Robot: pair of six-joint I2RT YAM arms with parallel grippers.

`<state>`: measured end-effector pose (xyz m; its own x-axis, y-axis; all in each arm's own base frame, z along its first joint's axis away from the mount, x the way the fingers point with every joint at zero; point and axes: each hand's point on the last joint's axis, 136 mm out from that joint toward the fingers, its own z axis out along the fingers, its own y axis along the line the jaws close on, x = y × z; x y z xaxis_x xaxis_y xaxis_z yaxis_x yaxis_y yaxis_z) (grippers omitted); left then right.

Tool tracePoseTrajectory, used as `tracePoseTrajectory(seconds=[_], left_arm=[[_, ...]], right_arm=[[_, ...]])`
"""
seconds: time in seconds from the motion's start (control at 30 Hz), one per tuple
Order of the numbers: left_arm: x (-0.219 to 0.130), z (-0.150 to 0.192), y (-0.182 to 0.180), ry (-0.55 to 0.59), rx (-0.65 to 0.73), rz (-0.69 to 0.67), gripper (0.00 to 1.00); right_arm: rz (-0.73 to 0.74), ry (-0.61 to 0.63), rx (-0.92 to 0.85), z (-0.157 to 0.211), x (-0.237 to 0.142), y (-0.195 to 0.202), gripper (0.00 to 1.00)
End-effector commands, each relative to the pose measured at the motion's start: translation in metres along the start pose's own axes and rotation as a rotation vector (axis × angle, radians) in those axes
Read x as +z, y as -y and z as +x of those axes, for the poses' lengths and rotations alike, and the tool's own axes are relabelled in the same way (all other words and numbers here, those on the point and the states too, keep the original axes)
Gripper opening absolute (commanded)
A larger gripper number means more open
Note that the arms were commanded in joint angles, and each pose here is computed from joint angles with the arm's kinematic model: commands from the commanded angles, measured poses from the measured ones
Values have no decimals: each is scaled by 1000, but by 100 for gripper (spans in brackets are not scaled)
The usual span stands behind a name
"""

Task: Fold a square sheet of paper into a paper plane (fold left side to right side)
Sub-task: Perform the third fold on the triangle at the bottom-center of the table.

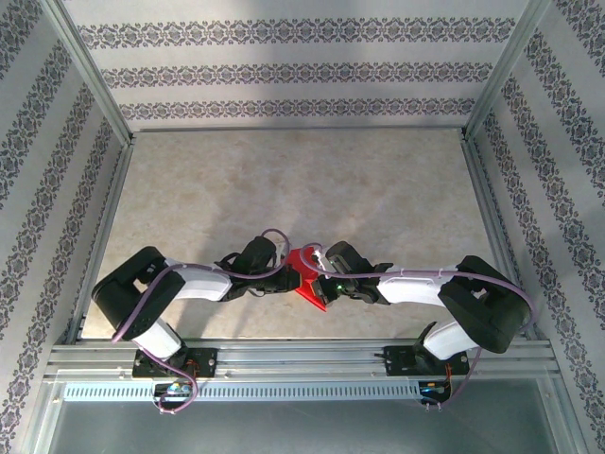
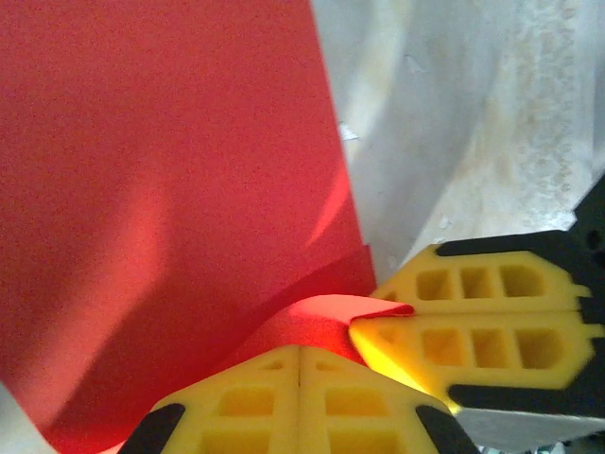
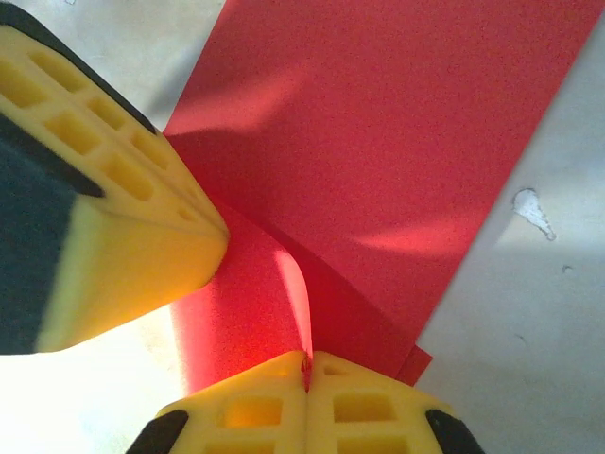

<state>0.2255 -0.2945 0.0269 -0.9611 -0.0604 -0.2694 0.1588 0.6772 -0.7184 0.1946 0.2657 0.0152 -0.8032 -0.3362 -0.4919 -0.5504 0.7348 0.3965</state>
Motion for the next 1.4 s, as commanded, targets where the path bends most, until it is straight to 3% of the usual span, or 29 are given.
tracePoseTrajectory(seconds=[0.0,0.5,0.73,0.9,1.1,1.17,1.37], left_arm=[[6,-4,12,12,10,40,6],[10,12,-14,-20,-41,-30,6],[5,20,-24,-38,-59,-70,6],[4,24,-28,-46,-65,-85,6],[3,23,-27,-44,-64,-83,6],[3,23,-27,-44,-63,-83,5],[3,23,-26,-44,-61,-81,6]], right_arm=[[29,-78,29,21,5,10,4],[24,-57,34,15,2,8,10],[-5,3,60,-7,-12,2,17],[-20,56,82,-26,-31,-2,28],[-36,51,159,-25,-57,1,34],[-77,40,196,-21,-64,-3,30],[-278,-43,338,-4,-71,-35,2]])
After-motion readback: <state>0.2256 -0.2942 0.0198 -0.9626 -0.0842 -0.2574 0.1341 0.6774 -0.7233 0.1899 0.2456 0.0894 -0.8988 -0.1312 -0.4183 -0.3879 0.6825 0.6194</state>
